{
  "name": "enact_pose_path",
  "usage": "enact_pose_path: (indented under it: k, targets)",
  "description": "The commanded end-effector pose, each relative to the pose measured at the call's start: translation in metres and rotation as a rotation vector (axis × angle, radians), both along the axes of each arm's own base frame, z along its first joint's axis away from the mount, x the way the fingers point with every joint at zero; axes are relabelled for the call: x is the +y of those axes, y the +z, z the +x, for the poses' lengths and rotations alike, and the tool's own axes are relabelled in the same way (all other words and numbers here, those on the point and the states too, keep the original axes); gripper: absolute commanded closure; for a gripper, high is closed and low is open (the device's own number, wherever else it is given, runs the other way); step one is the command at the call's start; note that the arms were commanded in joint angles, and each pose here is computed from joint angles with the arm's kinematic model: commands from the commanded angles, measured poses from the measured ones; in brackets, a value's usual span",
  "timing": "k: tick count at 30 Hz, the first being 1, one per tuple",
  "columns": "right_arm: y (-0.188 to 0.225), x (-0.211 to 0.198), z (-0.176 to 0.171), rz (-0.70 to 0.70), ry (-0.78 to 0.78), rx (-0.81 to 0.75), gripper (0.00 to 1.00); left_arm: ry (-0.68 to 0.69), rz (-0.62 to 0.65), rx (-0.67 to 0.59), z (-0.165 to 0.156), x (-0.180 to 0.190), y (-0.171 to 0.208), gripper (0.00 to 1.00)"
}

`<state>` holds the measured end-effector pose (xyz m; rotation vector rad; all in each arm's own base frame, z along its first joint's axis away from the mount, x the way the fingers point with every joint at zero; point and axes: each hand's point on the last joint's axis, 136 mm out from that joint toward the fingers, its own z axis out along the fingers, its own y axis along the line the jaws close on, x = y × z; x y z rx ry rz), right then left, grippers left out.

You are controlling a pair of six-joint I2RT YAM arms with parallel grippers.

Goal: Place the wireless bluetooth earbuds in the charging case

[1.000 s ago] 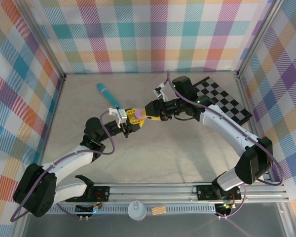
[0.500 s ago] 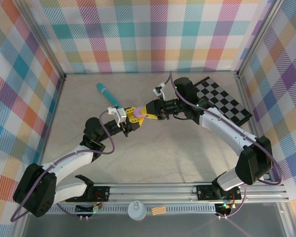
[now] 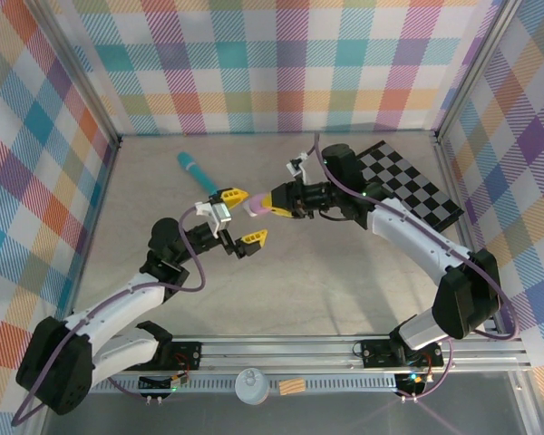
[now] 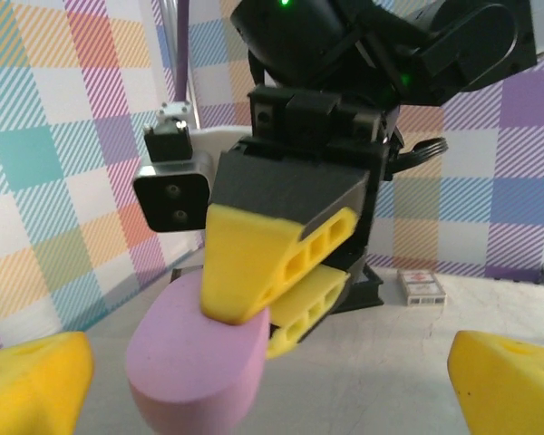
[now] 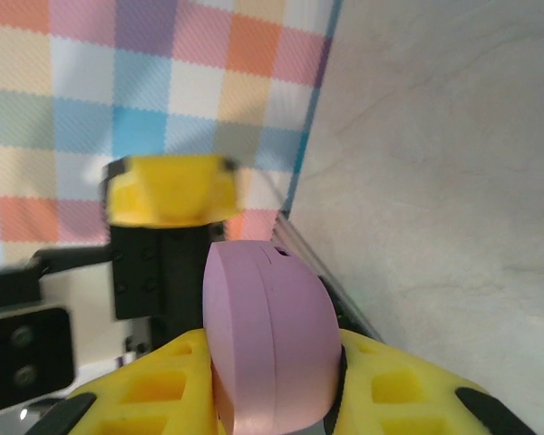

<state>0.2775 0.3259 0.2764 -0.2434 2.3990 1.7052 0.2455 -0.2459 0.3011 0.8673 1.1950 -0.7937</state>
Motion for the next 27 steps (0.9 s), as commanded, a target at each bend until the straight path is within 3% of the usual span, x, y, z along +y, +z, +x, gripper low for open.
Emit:
enact_pose_path:
  k: [1,7,14,27]
  targets:
    - [-0.033,-0.025,0.024,-0.094,-0.106,-0.017,0.77,0.036,0.072,0.017,0.002,0.002,-0.015,0.0]
    - [-0.107,-0.06,0.07,-0.272,-0.22,0.004,0.77,0.068,0.16,0.122,0.004,-0.006,-0.061,0.0]
    - [-0.176,-0.072,0.11,-0.478,-0.256,0.02,0.78,0.081,0.188,0.155,-0.003,-0.003,-0.072,0.0]
    - [-0.241,-0.075,0.133,-0.536,-0.276,0.124,0.77,0.072,0.171,0.141,-0.005,-0.004,-0.062,0.0]
